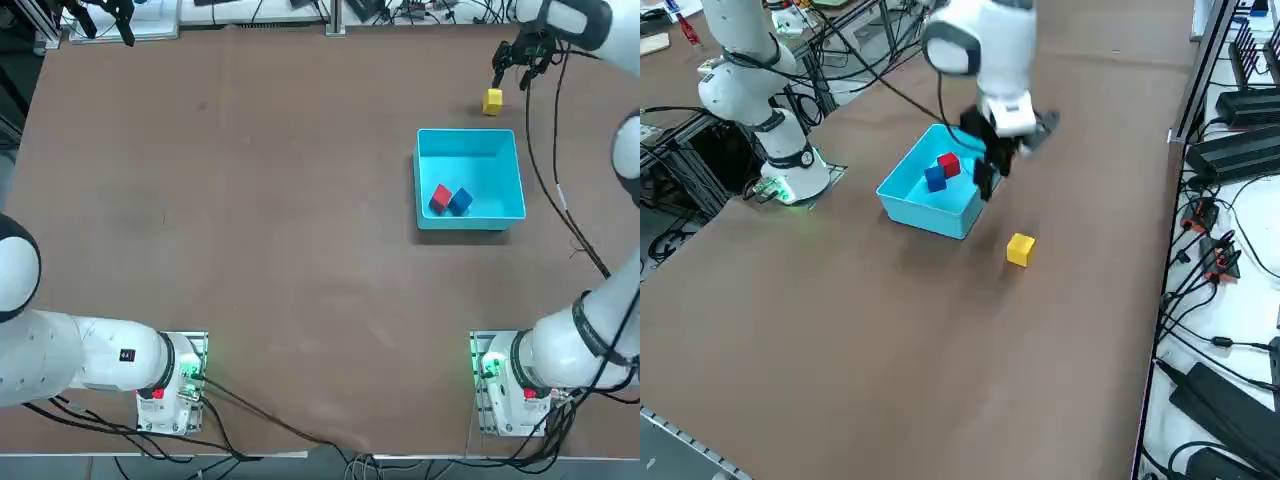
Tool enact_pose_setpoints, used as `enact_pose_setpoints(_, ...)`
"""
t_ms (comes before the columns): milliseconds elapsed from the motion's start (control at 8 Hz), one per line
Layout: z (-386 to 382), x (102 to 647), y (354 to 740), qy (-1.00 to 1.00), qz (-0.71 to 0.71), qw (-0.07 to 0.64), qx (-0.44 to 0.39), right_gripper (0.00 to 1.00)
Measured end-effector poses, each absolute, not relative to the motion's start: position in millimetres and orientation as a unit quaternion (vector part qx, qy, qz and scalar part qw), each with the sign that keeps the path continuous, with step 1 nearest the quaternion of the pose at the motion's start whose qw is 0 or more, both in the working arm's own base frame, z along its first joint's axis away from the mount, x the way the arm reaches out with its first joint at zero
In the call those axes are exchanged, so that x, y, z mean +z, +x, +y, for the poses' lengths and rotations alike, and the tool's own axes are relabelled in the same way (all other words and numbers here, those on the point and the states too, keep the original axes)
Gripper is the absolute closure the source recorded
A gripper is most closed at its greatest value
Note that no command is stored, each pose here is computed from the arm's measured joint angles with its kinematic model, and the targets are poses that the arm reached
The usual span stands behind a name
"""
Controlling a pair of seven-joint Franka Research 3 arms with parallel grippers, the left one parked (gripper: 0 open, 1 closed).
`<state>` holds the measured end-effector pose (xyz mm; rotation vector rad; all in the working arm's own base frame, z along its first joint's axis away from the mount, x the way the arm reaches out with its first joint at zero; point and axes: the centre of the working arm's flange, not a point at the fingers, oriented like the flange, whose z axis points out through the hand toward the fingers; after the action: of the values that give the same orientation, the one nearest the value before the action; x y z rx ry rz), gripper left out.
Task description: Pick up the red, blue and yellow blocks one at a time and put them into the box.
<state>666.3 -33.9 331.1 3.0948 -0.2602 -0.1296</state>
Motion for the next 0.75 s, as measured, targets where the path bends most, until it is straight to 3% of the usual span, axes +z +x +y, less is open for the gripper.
enact_pose_setpoints(250,-39.5,280.7,692.9,0.996,-0.085,0.017,-0.028,0.0)
enact_pose_setpoints(750,-41.5,249.1,702.1,0.999,-0.042,0.029,-0.014,0.0)
